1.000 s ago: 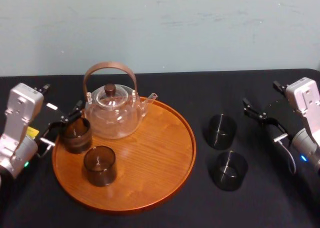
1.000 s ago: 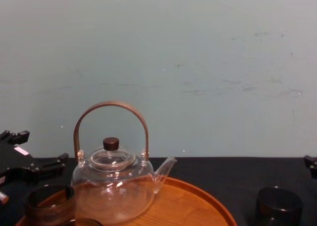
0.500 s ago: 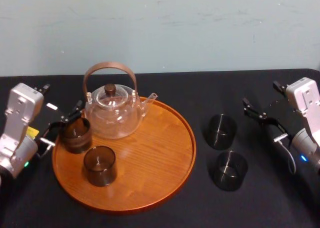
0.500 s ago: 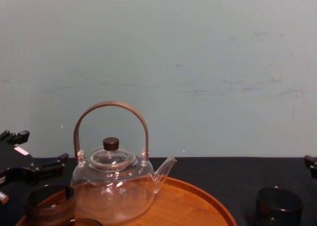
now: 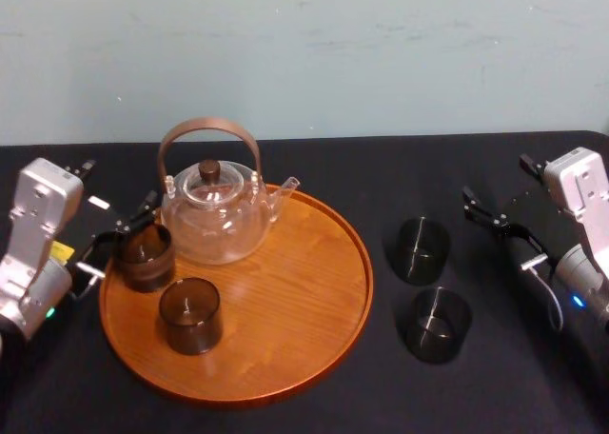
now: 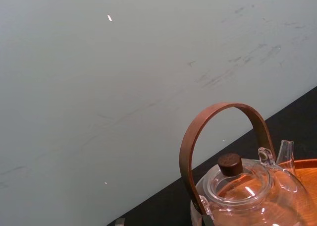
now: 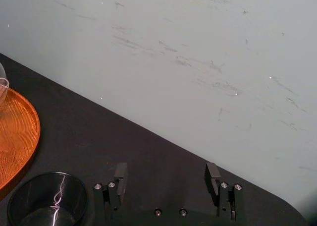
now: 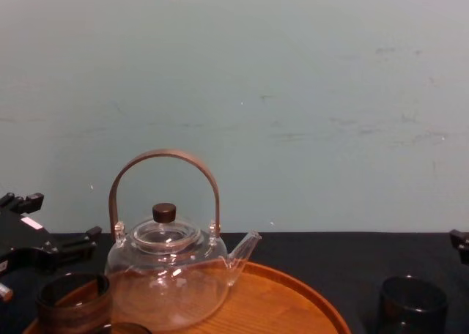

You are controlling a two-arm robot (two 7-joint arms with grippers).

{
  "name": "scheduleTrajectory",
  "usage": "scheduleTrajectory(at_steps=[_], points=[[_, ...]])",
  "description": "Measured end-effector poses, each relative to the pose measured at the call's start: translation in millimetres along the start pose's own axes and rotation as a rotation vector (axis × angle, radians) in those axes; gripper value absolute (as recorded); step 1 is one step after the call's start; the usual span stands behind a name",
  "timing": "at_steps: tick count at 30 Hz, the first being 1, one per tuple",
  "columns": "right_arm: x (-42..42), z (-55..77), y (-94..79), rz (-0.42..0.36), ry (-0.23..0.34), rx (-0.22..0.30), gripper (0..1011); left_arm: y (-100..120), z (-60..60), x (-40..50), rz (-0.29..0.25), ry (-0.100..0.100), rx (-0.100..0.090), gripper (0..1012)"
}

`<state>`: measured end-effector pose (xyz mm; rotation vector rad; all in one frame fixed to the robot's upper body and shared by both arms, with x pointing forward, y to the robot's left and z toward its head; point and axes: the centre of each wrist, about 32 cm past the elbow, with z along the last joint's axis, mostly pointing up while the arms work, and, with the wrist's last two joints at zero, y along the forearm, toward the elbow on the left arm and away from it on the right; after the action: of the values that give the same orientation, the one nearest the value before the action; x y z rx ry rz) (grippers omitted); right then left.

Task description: Pick up the glass from the table and place it on the tray.

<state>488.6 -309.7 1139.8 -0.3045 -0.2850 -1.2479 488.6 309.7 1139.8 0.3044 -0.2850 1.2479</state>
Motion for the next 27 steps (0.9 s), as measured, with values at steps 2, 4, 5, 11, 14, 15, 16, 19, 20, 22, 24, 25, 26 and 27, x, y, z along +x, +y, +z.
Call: scheduleTrajectory(at_steps=[2, 4, 5, 11, 14, 15, 16, 19, 20, 22, 24, 25, 26, 27], points=[[0.0, 0.0, 0.0, 0.000, 0.000, 0.000, 1003, 0.0, 0.0, 0.0, 0.000, 0.000, 0.000, 1001], [0.0, 0.0, 0.0, 0.000, 0.000, 0.000, 1003, 0.0, 0.0, 0.0, 0.000, 0.000, 0.000, 1001], [0.0, 0.0, 0.0, 0.000, 0.000, 0.000, 1002, 0.0, 0.0, 0.0, 0.000, 0.000, 0.000, 1001], [3.1, 3.1, -0.6, 0.016, 0.026, -0.004, 1003, 0.0, 0.0, 0.0, 0.000, 0.000, 0.000, 1002], [5.9, 6.4, -2.3, 0.032, 0.051, -0.014, 1002, 0.0, 0.0, 0.0, 0.000, 0.000, 0.000, 1001], [7.7, 8.6, -3.6, 0.041, 0.064, -0.017, 1002, 0.0, 0.0, 0.0, 0.000, 0.000, 0.000, 1001], [7.7, 8.6, -3.6, 0.041, 0.064, -0.017, 1002, 0.0, 0.0, 0.0, 0.000, 0.000, 0.000, 1001], [11.7, 12.4, -7.4, 0.059, 0.085, -0.030, 1003, 0.0, 0.0, 0.0, 0.000, 0.000, 0.000, 1001], [13.8, 14.5, -10.0, 0.071, 0.092, -0.036, 1003, 0.0, 0.0, 0.0, 0.000, 0.000, 0.000, 1001], [15.9, 16.1, -12.9, 0.081, 0.097, -0.041, 1003, 0.0, 0.0, 0.0, 0.000, 0.000, 0.000, 1001], [19.2, 18.4, -18.0, 0.098, 0.105, -0.050, 1002, 0.0, 0.0, 0.0, 0.000, 0.000, 0.000, 1001], [20.5, 19.0, -19.8, 0.103, 0.106, -0.053, 1002, 0.0, 0.0, 0.0, 0.000, 0.000, 0.000, 1001], [22.5, 19.9, -23.3, 0.113, 0.108, -0.060, 1003, 0.0, 0.0, 0.0, 0.000, 0.000, 0.000, 1001], [23.2, 20.2, -25.5, 0.119, 0.109, -0.064, 1003, 0.0, 0.0, 0.0, 0.000, 0.000, 0.000, 1001]])
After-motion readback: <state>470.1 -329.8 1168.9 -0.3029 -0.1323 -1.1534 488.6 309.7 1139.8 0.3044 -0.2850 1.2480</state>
